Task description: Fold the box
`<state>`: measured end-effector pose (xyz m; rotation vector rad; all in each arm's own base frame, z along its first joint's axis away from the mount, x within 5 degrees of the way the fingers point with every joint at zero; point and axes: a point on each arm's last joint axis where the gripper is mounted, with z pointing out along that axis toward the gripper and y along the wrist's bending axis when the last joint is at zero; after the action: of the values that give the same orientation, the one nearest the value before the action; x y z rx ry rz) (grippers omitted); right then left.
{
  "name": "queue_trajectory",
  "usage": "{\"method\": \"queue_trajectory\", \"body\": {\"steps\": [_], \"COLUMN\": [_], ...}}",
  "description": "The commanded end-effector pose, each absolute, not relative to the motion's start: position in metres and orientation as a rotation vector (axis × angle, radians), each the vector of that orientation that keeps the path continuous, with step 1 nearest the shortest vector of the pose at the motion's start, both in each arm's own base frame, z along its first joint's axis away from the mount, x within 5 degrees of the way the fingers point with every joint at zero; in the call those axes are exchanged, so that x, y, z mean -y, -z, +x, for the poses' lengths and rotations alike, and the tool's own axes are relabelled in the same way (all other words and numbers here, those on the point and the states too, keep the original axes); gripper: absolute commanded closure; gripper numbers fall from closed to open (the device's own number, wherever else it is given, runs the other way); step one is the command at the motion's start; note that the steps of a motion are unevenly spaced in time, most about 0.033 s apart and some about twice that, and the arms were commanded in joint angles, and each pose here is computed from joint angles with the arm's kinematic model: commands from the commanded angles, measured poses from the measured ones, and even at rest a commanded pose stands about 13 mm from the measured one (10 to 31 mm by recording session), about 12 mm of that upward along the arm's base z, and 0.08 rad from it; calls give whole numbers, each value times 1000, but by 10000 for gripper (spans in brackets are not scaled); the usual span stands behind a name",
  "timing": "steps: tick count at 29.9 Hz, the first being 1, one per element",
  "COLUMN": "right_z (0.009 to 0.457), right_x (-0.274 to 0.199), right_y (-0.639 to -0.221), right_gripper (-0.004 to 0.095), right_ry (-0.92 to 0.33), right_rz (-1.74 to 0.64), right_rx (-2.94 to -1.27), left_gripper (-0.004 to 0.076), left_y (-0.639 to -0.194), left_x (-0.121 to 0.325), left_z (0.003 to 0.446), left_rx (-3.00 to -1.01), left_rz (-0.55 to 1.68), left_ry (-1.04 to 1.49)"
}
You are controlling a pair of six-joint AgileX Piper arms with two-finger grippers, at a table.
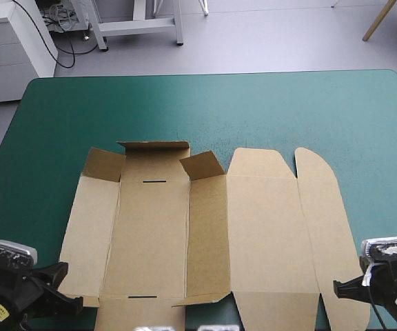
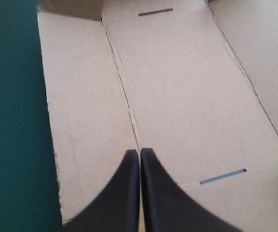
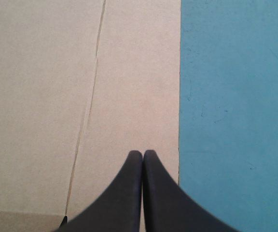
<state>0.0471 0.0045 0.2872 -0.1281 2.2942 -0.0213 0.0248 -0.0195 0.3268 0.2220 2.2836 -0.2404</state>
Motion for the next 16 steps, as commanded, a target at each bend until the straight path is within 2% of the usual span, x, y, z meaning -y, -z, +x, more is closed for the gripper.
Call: {"method": "queue_trajectory", "body": {"steps": [1,5,16], "right_z": [51,51,51], "right_x": [-4,-4,-4], "right_y": [-298,-298,-298], "right_gripper": [927,927,927], "right_ry": [32,32,32], "right_rz": [-121,-121,-121], "right_rx": [-2217,-2217,-2217], "left_gripper": [734,734,734], "left_y": [-336,-347,-335], "left_x": [24,25,27], "left_z": [42,66,128], "left_rx": [-2297,-2282,-2491], "left_rz": [198,175,161], "left_ry": [301,307,288]}}
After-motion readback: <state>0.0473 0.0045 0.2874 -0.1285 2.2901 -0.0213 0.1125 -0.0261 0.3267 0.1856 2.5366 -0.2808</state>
